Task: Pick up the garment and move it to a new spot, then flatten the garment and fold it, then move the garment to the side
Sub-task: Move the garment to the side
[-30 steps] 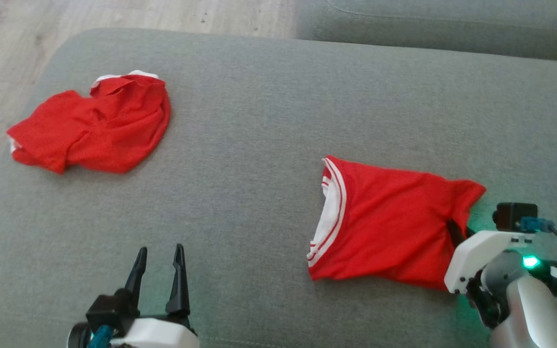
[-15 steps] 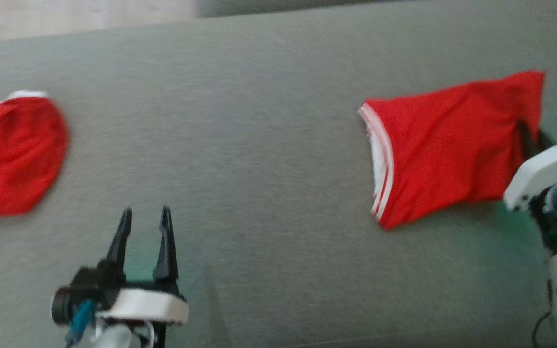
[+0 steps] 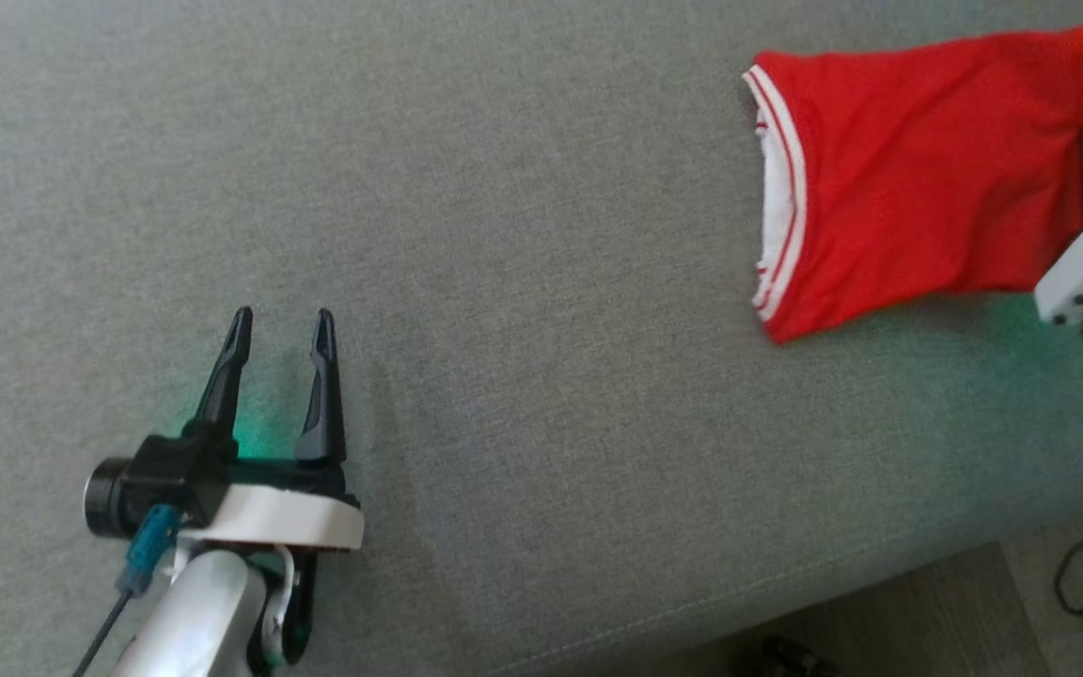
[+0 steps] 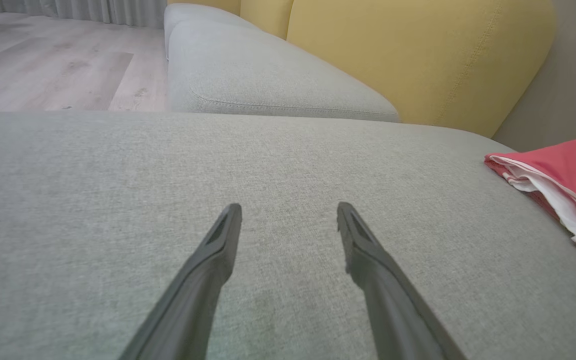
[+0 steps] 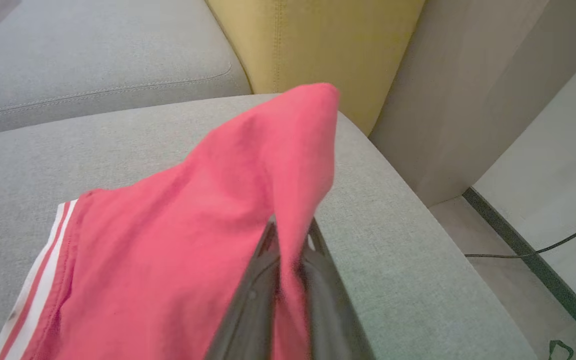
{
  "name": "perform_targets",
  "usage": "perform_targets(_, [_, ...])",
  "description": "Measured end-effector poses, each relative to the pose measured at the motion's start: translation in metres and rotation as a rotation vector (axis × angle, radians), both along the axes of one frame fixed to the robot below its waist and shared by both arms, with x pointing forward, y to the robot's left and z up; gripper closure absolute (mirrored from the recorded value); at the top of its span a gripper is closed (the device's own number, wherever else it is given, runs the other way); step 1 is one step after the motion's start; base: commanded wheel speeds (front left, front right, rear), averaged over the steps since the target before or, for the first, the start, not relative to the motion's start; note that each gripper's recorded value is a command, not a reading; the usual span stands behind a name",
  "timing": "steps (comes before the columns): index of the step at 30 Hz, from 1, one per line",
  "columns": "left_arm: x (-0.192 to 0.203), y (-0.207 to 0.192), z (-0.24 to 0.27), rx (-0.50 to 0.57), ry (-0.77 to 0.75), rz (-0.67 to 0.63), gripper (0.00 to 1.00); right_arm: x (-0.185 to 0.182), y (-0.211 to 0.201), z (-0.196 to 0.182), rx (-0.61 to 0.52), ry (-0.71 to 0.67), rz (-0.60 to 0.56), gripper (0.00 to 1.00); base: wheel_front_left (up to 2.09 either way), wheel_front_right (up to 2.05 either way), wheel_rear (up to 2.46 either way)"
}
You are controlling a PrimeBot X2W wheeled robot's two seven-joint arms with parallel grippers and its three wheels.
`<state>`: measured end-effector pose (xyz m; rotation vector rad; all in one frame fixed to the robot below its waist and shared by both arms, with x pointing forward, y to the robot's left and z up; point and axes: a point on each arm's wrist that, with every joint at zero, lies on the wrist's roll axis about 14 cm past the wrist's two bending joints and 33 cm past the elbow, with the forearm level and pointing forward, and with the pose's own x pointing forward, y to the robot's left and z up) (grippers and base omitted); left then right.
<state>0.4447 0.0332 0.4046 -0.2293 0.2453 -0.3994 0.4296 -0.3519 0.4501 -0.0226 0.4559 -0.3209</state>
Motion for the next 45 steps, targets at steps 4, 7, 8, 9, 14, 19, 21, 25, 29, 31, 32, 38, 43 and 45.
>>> perform_targets(4, [0.004,0.003,-0.001,0.001,-0.005,0.005,0.00,0.016,-0.002,0.005,-0.013,-0.019,0.007,1.00,0.00,0.00,0.00])
perform_targets(7, [0.004,0.013,0.000,0.010,-0.007,0.029,0.00,0.037,-0.002,0.016,-0.045,-0.036,0.031,1.00,0.00,0.00,0.00])
perform_targets(8, [0.004,0.016,0.000,0.013,-0.007,0.039,0.00,0.042,-0.003,0.020,-0.057,-0.039,0.034,1.00,0.00,0.00,0.00])
perform_targets(9, [0.003,0.025,0.000,0.023,-0.006,0.062,0.00,0.051,-0.011,0.023,-0.069,-0.033,0.024,1.00,0.00,0.00,0.00])
perform_targets(14, [0.000,0.045,0.000,0.046,0.000,0.105,0.00,0.062,-0.034,0.024,-0.122,0.007,-0.009,1.00,0.00,0.00,0.00])
perform_targets(19, [-0.002,0.060,0.000,0.064,0.000,0.136,0.00,0.069,-0.046,0.020,-0.162,0.026,-0.028,0.70,0.00,0.00,0.00])
perform_targets(21, [-0.002,0.063,-0.002,0.068,0.003,0.142,0.00,0.073,-0.049,0.023,-0.179,0.003,-0.034,0.00,0.00,0.00,0.00])
perform_targets(25, [-0.002,0.064,0.001,0.072,-0.002,0.151,0.00,0.079,-0.047,0.031,-0.163,-0.056,-0.044,0.00,0.00,0.00,0.00])
perform_targets(29, [-0.003,0.063,0.008,0.070,-0.020,0.148,0.00,0.085,-0.022,0.034,-0.123,-0.094,0.006,0.00,0.00,0.00,0.00])
perform_targets(31, [-0.004,0.062,0.012,0.069,-0.026,0.148,0.00,0.089,-0.006,0.039,-0.103,-0.119,0.045,0.00,0.00,0.00,0.00])
perform_targets(32, [-0.004,0.062,0.012,0.069,-0.026,0.148,0.00,0.089,-0.006,0.039,-0.103,-0.119,0.045,0.00,0.00,0.00,0.00])
perform_targets(38, [-0.010,0.066,0.030,0.060,-0.060,0.164,0.00,0.092,0.039,0.072,-0.090,-0.227,0.172,0.00,0.00,0.00,0.00])
perform_targets(43, [-0.031,0.075,0.038,0.032,-0.048,0.212,0.00,0.070,0.083,0.068,-0.052,-0.247,0.275,0.00,0.00,0.00,0.00])
perform_targets(45, [-0.042,0.082,0.040,0.030,-0.043,0.233,0.00,0.058,0.102,0.066,-0.032,-0.261,0.310,0.00,0.00,0.00,0.00])
